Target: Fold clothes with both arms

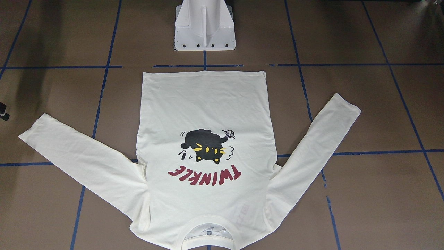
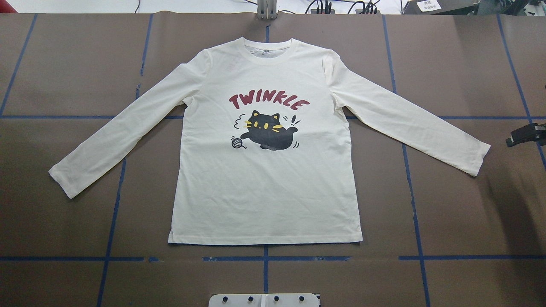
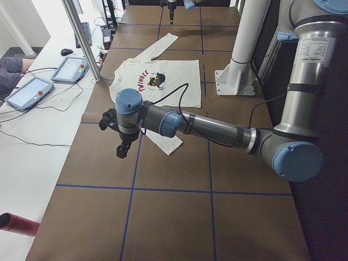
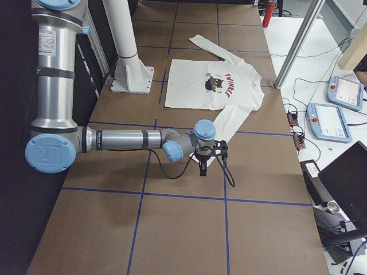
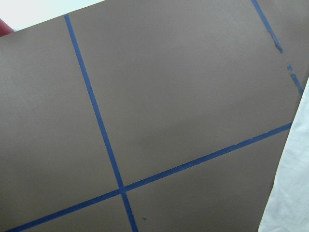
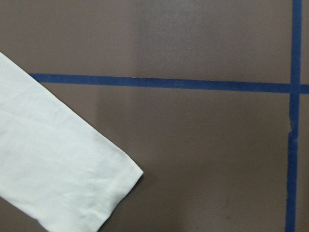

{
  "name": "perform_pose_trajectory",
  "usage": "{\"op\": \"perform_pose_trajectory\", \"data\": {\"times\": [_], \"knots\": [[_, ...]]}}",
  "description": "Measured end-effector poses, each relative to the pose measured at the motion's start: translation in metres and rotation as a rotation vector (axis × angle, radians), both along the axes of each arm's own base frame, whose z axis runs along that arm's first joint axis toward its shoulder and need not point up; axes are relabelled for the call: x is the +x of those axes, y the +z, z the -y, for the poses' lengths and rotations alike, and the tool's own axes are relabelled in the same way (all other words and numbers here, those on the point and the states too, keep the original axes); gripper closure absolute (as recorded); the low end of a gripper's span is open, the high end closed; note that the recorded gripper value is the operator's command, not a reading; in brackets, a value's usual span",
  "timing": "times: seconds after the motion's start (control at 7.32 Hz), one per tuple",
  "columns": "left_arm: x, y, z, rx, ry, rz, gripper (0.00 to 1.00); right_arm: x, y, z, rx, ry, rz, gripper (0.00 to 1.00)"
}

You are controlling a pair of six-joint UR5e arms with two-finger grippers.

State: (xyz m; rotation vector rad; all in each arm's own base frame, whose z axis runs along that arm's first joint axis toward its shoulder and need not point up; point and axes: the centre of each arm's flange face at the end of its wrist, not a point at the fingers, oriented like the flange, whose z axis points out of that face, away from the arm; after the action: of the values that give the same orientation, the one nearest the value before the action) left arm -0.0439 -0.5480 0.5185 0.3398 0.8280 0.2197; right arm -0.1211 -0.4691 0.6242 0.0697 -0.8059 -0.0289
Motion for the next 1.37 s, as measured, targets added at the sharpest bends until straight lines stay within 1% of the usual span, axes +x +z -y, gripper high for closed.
{"op": "perform_pose_trajectory", "data": {"times": [0.14, 0.41, 0.68, 0.96, 1.09, 1.23, 1.37], "knots": [[0.002, -0.001, 0.0, -0.002, 0.0, -0.001, 0.0, -0.016, 0.0, -0.001, 0.007, -0.009, -0.009, 0.0], [0.005, 0.002, -0.001, 0.006, 0.001, 0.01, 0.0, -0.052, 0.001, 0.003, 0.008, -0.054, -0.013, 0.0], [0.005, 0.006, -0.001, 0.006, -0.008, 0.034, 0.0, -0.078, 0.007, 0.002, -0.004, -0.096, -0.019, 0.0], [0.004, 0.005, -0.001, 0.007, -0.011, 0.039, 0.0, -0.091, 0.01, -0.002, -0.024, -0.107, -0.02, 0.0], [0.004, 0.004, -0.001, 0.008, -0.012, 0.04, 0.0, -0.096, 0.01, -0.004, -0.029, -0.111, -0.021, 0.02], [0.005, 0.003, -0.001, 0.009, -0.013, 0.039, 0.0, -0.1, 0.011, -0.006, -0.029, -0.115, -0.028, 0.22], [0.005, 0.003, -0.001, 0.009, -0.013, 0.038, 0.0, -0.102, 0.011, -0.006, -0.025, -0.116, -0.035, 0.5]]}}
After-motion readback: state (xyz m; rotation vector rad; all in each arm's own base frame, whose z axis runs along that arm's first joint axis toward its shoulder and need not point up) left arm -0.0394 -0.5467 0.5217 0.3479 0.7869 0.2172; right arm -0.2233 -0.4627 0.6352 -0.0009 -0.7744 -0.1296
